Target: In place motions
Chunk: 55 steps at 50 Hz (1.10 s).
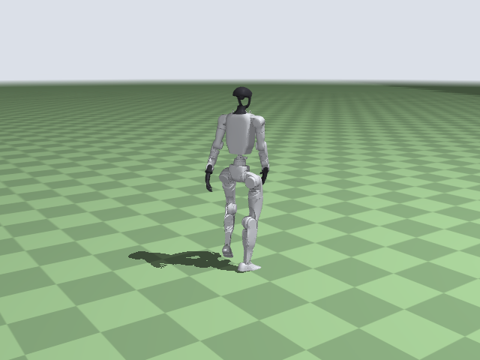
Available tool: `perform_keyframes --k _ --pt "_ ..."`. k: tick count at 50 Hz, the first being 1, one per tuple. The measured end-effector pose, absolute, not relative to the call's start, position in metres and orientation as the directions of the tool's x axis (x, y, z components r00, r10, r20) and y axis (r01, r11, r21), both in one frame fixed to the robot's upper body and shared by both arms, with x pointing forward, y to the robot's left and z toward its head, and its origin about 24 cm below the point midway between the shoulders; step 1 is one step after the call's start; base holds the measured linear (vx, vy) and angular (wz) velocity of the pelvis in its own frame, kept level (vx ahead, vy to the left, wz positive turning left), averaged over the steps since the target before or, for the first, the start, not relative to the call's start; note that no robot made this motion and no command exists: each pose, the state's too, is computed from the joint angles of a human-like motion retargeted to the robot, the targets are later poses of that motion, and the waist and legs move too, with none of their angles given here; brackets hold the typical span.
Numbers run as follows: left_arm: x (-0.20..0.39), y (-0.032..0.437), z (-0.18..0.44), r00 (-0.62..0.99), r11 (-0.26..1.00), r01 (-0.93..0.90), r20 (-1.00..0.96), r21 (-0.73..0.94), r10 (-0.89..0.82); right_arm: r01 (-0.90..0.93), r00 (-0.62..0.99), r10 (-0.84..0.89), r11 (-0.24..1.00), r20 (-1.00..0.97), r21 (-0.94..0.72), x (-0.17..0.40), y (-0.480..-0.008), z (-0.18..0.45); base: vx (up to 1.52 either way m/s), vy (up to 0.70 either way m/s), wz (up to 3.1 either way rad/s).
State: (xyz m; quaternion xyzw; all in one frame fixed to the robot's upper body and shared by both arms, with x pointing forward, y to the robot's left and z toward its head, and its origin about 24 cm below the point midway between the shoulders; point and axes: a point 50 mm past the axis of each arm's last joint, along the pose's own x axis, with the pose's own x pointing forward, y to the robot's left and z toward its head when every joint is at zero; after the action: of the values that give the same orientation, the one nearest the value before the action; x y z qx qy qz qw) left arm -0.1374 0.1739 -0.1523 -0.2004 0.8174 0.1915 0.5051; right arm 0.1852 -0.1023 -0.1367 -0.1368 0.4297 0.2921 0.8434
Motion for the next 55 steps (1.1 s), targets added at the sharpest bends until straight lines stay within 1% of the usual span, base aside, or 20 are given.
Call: perform_keyframes --k 3,5,7,10,12,14,16,18,21,23,25,28,31,35,38,40,43,47,51,55 --pt "-0.090 0.180 -0.167 -0.303 0.872 -0.470 -0.953 0.136 -0.015 -0.522 0.287 0.288 0.847 -0.914 0.103 0.119 -0.125 -0.165 0.37 -0.14 0.64" --pt "-0.048 0.183 -0.176 -0.178 0.881 -0.443 -0.980 0.165 0.094 -0.422 0.141 0.225 0.895 -0.964 0.146 0.067 -0.144 -0.177 0.35 -0.19 0.30" --pt "-0.003 0.174 -0.180 -0.034 0.891 -0.437 -0.992 0.120 0.117 -0.320 -0.020 0.160 0.934 -0.987 0.158 0.014 -0.167 -0.180 0.36 -0.15 0.63" --pt "0.085 0.152 -0.175 0.218 0.914 -0.390 -0.976 -0.111 -0.025 -0.193 -0.198 0.053 0.977 -0.979 0.092 -0.042 -0.202 -0.172 -0.07 -0.07 0.35" --pt "0.145 0.137 -0.159 0.384 0.918 -0.291 -0.912 -0.268 -0.145 -0.099 -0.247 -0.017 0.995 -0.969 0.008 -0.064 -0.220 -0.166 -0.24 -0.03 0.07" --pt "0.191 0.130 -0.139 0.516 0.915 -0.175 -0.825 -0.363 -0.229 -0.021 -0.316 -0.072 0.997 -0.946 -0.069 -0.092 -0.235 -0.157 -0.15 -0.03 0.68" --pt "0.223 0.129 -0.121 0.605 0.920 -0.076 -0.751 -0.385 -0.264 0.027 -0.405 -0.106 0.991 -0.908 -0.128 -0.119 -0.245 -0.147 -0.03 -0.03 0.85" --pt "0.239 0.130 -0.112 0.652 0.940 -0.024 -0.718 -0.341 -0.244 0.057 -0.477 -0.141 0.980 -0.868 -0.191 -0.142 -0.250 -0.137 0.06 -0.02 0.18" --pt "0.243 0.135 -0.109 0.675 0.968 -0.014 -0.717 -0.250 -0.176 0.130 -0.499 -0.156 0.959 -0.853 -0.251 -0.158 -0.246 -0.132 0.02 0.00 -0.31" --pt "0.235 0.140 -0.114 0.659 0.974 -0.016 -0.734 -0.228 -0.161 0.161 -0.484 -0.150 0.953 -0.862 -0.256 -0.156 -0.243 -0.134 0.01 0.04 -0.39" --pt "0.215 0.142 -0.127 0.603 0.973 -0.014 -0.778 -0.231 -0.176 0.163 -0.471 -0.141 0.956 -0.871 -0.243 -0.149 -0.241 -0.138 0.08 0.09 -0.70" --pt "0.158 0.146 -0.154 0.445 0.972 -0.068 -0.879 -0.226 -0.173 0.108 -0.421 -0.128 0.976 -0.898 -0.190 -0.124 -0.237 -0.148 0.10 0.15 -0.85" --pt "0.076 0.149 -0.177 0.224 0.965 -0.183 -0.964 -0.187 -0.145 -0.011 -0.325 -0.109 0.994 -0.940 -0.111 -0.083 -0.224 -0.162 0.09 0.17 -0.30" --pt "-0.060 0.157 -0.176 -0.154 0.935 -0.348 -0.979 -0.075 -0.135 -0.231 -0.131 0.020 0.972 -0.991 0.050 -0.007 -0.185 -0.177 0.02 0.20 -0.19" --pt "-0.121 0.171 -0.159 -0.347 0.905 -0.424 -0.930 0.044 -0.117 -0.365 0.107 0.202 0.919 -0.973 0.151 0.087 -0.144 -0.174 -0.46 0.11 -0.39" --pt "-0.151 0.175 -0.148 -0.425 0.874 -0.471 -0.899 0.120 -0.105 -0.456 0.277 0.299 0.878 -0.913 0.149 0.147 -0.120 -0.157 -0.50 0.05 -1.06" --pt "-0.184 0.177 -0.132 -0.514 0.854 -0.493 -0.848 0.167 -0.131 -0.528 0.482 0.373 0.846 -0.793 0.077 0.214 -0.102 -0.123 -0.28 0.07 -0.93" --pt "-0.208 0.178 -0.119 -0.554 0.842 -0.503 -0.821 0.196 -0.140 -0.508 0.658 0.395 0.861 -0.641 0.009 0.258 -0.089 -0.088 -0.09 -0.06 -0.28" --pt "-0.207 0.172 -0.120 -0.525 0.825 -0.540 -0.832 0.163 -0.179 -0.527 0.700 0.435 0.850 -0.566 0.001 0.275 -0.087 -0.071 -0.06 -0.12 -0.20" --pt "-0.190 0.165 -0.130 -0.483 0.810 -0.571 -0.853 0.135 -0.198 -0.564 0.639 0.424 0.826 -0.641 -0.015 0.256 -0.090 -0.089 0.13 -0.06 0.43"
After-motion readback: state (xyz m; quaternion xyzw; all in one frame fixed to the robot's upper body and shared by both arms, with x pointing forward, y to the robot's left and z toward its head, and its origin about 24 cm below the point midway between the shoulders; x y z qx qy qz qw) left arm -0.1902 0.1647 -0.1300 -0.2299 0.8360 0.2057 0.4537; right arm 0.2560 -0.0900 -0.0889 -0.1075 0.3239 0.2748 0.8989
